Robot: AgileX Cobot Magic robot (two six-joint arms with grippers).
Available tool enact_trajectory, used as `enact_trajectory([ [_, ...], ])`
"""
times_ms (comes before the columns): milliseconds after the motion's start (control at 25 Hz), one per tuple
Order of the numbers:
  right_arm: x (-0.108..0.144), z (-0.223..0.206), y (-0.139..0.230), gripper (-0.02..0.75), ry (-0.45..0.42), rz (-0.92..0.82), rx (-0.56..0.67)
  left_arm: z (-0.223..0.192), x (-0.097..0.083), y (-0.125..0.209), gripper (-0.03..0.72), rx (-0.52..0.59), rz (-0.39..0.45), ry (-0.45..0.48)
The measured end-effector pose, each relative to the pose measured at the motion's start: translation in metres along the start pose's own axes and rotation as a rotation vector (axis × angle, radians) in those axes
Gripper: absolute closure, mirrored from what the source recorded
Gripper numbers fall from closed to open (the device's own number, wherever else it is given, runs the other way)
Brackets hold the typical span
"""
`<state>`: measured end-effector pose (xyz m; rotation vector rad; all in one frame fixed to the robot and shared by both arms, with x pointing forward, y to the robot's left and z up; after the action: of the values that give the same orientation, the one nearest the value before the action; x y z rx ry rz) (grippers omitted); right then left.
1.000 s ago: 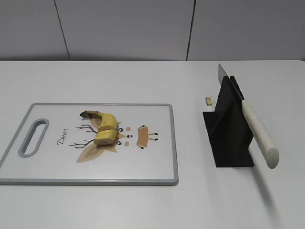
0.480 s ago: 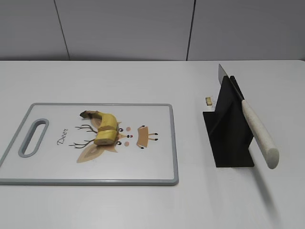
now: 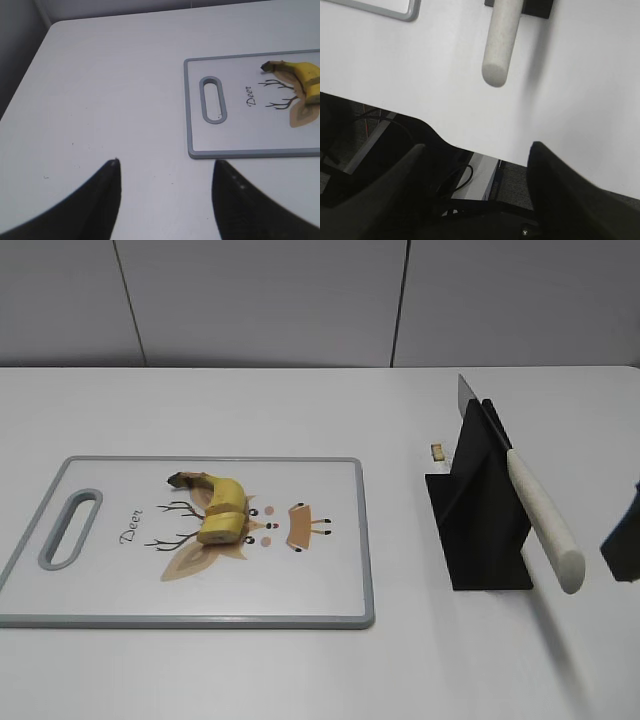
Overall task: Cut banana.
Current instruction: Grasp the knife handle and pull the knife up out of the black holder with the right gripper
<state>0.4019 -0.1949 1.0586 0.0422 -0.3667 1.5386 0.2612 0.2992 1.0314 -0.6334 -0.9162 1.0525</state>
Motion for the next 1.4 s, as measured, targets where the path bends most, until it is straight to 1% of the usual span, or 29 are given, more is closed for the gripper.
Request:
enact_trajectory([
  [120,0.009,-0.003,-0.016,0.26,0.009,0.001,0.009,0.0,0.0,0.0,0.135,0.0,0.0,0.0],
  [280,0.017,-0.016,-0.04,0.26,0.047,0.005,0.034,0.0,0.0,0.0,0.135,0.0,0.0,0.0],
  [400,0.019,-0.032,-0.053,0.26,0.094,0.009,0.068,0.0,0.0,0.0,0.135,0.0,0.0,0.0],
  [560,0.013,-0.062,-0.064,0.26,0.188,0.023,0.131,0.0,0.0,0.0,0.135,0.0,0.0,0.0],
  [640,0.011,-0.073,-0.067,0.26,0.217,0.027,0.157,0.0,0.0,0.0,0.135,0.0,0.0,0.0],
  [1080,0.011,-0.111,-0.077,0.262,0.244,0.003,0.191,0.0,0.0,0.0,0.135,0.0,0.0,0.0],
  [1400,0.008,-0.123,-0.079,0.314,0.268,-0.02,0.208,0.0,0.0,0.0,0.135,0.0,0.0,0.0],
])
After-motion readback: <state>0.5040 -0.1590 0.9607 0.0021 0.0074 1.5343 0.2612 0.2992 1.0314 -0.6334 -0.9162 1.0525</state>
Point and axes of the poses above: a point on each arm's last joint axis where the gripper is mounted, z pointing back along that axis away from the gripper, x along the wrist's bending axis when the last joint is at zero, y = z × x, the point moved 3 cm from there along -z, pointing out along that axis toward the gripper, and after that the axes turned 12 degrees about -z, right-handed, at the moved point
